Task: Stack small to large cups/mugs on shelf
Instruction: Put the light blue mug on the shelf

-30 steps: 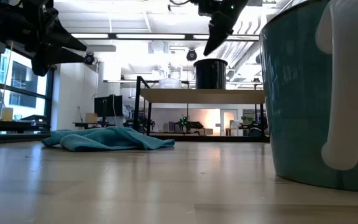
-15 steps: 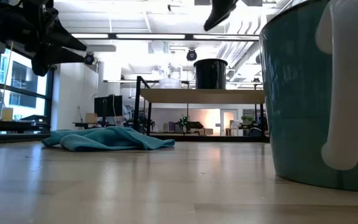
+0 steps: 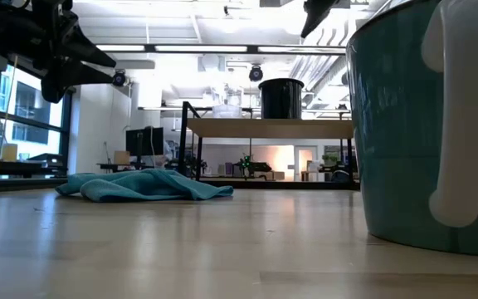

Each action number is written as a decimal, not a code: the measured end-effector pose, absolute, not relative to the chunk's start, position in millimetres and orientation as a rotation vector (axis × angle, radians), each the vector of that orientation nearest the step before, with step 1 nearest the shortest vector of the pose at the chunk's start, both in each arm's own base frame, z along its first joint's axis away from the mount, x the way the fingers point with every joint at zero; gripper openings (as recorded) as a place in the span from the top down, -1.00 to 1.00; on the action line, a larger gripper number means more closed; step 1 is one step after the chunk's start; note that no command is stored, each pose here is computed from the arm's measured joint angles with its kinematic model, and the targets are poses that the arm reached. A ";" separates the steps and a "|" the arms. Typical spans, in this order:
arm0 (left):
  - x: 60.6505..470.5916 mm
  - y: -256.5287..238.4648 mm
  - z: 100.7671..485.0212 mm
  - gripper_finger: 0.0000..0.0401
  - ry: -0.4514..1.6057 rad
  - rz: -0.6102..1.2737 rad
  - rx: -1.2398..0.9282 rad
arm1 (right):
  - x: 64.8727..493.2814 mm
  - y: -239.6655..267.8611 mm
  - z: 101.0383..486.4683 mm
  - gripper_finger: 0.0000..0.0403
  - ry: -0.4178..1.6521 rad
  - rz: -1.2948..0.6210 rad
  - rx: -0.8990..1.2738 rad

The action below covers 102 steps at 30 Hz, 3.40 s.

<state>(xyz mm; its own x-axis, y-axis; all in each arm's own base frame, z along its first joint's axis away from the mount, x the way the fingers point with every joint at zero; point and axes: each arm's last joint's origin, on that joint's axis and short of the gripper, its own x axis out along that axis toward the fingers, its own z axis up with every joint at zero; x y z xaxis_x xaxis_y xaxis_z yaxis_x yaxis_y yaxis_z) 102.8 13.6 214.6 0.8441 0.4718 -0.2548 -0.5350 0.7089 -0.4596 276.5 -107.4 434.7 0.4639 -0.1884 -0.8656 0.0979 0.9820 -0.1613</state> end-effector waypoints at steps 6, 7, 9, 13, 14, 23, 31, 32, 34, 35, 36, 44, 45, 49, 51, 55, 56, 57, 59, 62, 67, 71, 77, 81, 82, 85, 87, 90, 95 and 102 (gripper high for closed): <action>102.8 13.6 214.6 0.24 0.119 0.561 -0.554 | 271.6 -103.7 431.5 0.20 1.140 -0.156 -0.077; 102.8 13.6 214.6 0.24 0.119 0.561 -0.555 | 271.6 -103.7 431.5 0.20 1.140 -0.156 -0.076; 102.8 13.6 214.6 0.24 0.117 0.561 -0.562 | 271.0 -103.4 432.0 0.20 1.138 -0.158 -0.072; 102.8 13.6 214.6 0.24 0.116 0.562 -0.567 | 267.6 -101.9 434.7 0.20 1.127 -0.159 -0.059; 102.8 13.6 214.7 0.24 0.114 0.561 -0.569 | 265.8 -101.2 435.9 0.20 1.125 -0.161 -0.055; 102.9 13.6 214.6 0.24 0.115 0.562 -0.570 | 231.0 -87.9 460.4 0.20 1.041 -0.174 -0.067; 102.9 13.6 214.6 0.24 0.115 0.562 -0.570 | 191.2 -72.6 485.3 0.20 0.914 -0.207 -0.080; 102.9 13.6 214.6 0.24 0.115 0.562 -0.570 | 186.1 -70.7 487.9 0.20 0.900 -0.211 -0.080; 102.8 13.6 214.7 0.24 0.114 0.562 -0.570 | 175.8 -66.6 492.9 0.20 0.871 -0.215 -0.083; 102.9 13.6 214.6 0.24 0.114 0.562 -0.571 | 170.3 -64.5 495.4 0.20 0.857 -0.217 -0.086; 102.9 13.6 214.8 0.24 0.112 0.561 -0.571 | 165.2 -62.5 497.6 0.20 0.842 -0.219 -0.089; 103.5 13.6 216.9 0.24 0.090 0.554 -0.578 | 128.1 -47.6 514.5 0.20 0.697 -0.227 -0.087; 103.6 13.6 217.1 0.24 0.087 0.553 -0.578 | 124.2 -45.9 516.2 0.20 0.680 -0.227 -0.085; 103.8 13.6 217.9 0.24 0.080 0.551 -0.581 | 110.3 -40.4 520.3 0.20 0.637 -0.230 -0.074; 103.9 13.6 218.3 0.24 0.075 0.550 -0.582 | 104.4 -37.9 521.7 0.20 0.620 -0.232 -0.065; 104.1 13.6 219.3 0.24 0.066 0.547 -0.584 | 94.0 -33.2 524.0 0.20 0.586 -0.220 -0.034; 104.1 13.6 219.2 0.24 0.066 0.547 -0.584 | 91.8 -32.1 524.5 0.20 0.578 -0.215 -0.021; 104.1 13.6 219.3 0.24 0.065 0.547 -0.584 | 89.7 -30.9 524.9 0.20 0.570 -0.205 -0.014; 104.2 13.6 219.3 0.24 0.065 0.546 -0.584 | 85.9 -28.7 525.7 0.20 0.555 -0.189 0.006; 104.2 13.6 219.3 0.24 0.065 0.546 -0.585 | 80.2 -25.8 526.8 0.20 0.537 -0.170 0.016; 104.2 13.6 219.3 0.24 0.065 0.547 -0.585 | 71.4 -21.5 528.0 0.20 0.511 -0.141 0.017; 104.2 13.6 219.3 0.24 0.065 0.546 -0.585 | 61.8 -16.8 530.2 0.20 0.473 -0.110 0.012; 104.2 13.6 219.3 0.24 0.065 0.547 -0.585 | 46.9 -8.2 542.2 0.20 0.307 -0.024 -0.025; 104.2 13.6 219.3 0.24 0.065 0.547 -0.585 | 39.9 -4.6 545.2 0.20 0.259 0.004 -0.033; 104.1 13.7 219.3 0.24 0.064 0.547 -0.585 | 39.7 -4.5 545.1 0.20 0.260 0.005 -0.033; 104.0 14.0 219.4 0.24 0.060 0.559 -0.582 | 41.5 -5.1 544.0 0.20 0.275 0.006 -0.025; 103.9 14.0 219.4 0.24 0.059 0.562 -0.582 | 45.1 -6.1 542.3 0.20 0.277 0.021 -0.022; 103.9 14.1 219.4 0.24 0.058 0.564 -0.582 | 52.1 -7.1 534.7 0.20 0.272 0.079 -0.015; 103.9 14.1 219.4 0.24 0.058 0.564 -0.584 | 64.8 -11.3 511.3 0.20 0.261 0.100 -0.012; 103.9 14.1 219.4 0.24 0.052 0.565 -0.604 | 71.3 -12.7 471.2 0.20 0.160 0.125 0.052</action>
